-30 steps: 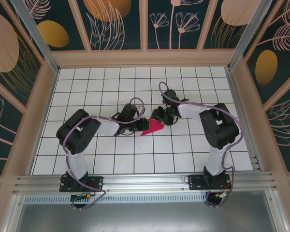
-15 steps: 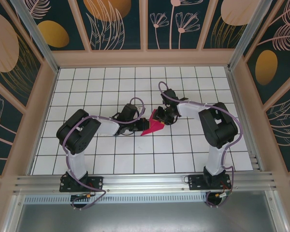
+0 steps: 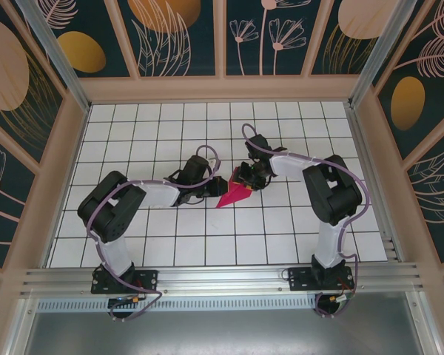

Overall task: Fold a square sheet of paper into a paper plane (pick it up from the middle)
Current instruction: Fourth fold the wing at the center of the table.

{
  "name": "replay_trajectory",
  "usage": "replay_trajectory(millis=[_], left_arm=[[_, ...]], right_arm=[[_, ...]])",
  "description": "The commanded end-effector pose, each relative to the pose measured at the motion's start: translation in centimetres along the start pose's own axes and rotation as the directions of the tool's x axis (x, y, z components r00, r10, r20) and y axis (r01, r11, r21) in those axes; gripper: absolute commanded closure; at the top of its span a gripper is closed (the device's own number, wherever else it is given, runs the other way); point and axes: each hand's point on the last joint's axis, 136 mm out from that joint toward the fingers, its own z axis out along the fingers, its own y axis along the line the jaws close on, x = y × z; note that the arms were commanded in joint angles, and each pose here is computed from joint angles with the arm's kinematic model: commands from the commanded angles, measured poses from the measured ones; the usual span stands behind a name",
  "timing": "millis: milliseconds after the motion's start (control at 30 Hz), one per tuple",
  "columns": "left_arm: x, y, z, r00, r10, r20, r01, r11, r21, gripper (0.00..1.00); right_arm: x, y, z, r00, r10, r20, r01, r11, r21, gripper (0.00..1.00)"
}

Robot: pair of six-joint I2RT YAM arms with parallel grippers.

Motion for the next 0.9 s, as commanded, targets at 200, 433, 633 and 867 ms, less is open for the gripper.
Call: replay_trajectory(millis=[200, 433, 633, 867], left_arm=[[-0.1, -1.5, 0.3, 1.0, 0.008, -0.02, -0.006, 0.995, 0.096, 0.86], [0.5, -0.7, 1.4, 0.999, -0.003, -0.053, 0.008, 0.997, 0.079, 0.86], [0.5, -0.1, 1.6, 0.999, -0.006, -0.05, 0.008, 0.999, 0.05, 0.86], [1.4, 1.7, 2.1, 0.997, -0.028, -0.074, 0.027, 0.999, -0.018, 0.89]], right_arm=[[3.4, -7.1, 4.3, 0.991, 0.063, -0.117, -0.036, 0.974, 0.224, 0.52], [3.4, -7.0, 4.5, 0.991, 0.06, -0.123, -0.032, 0.975, 0.218, 0.5], [3.5, -7.1, 4.7, 0.99, 0.061, -0.128, -0.031, 0.975, 0.22, 0.49], [3.5, -6.9, 4.6, 0.99, 0.06, -0.128, -0.032, 0.977, 0.21, 0.49]])
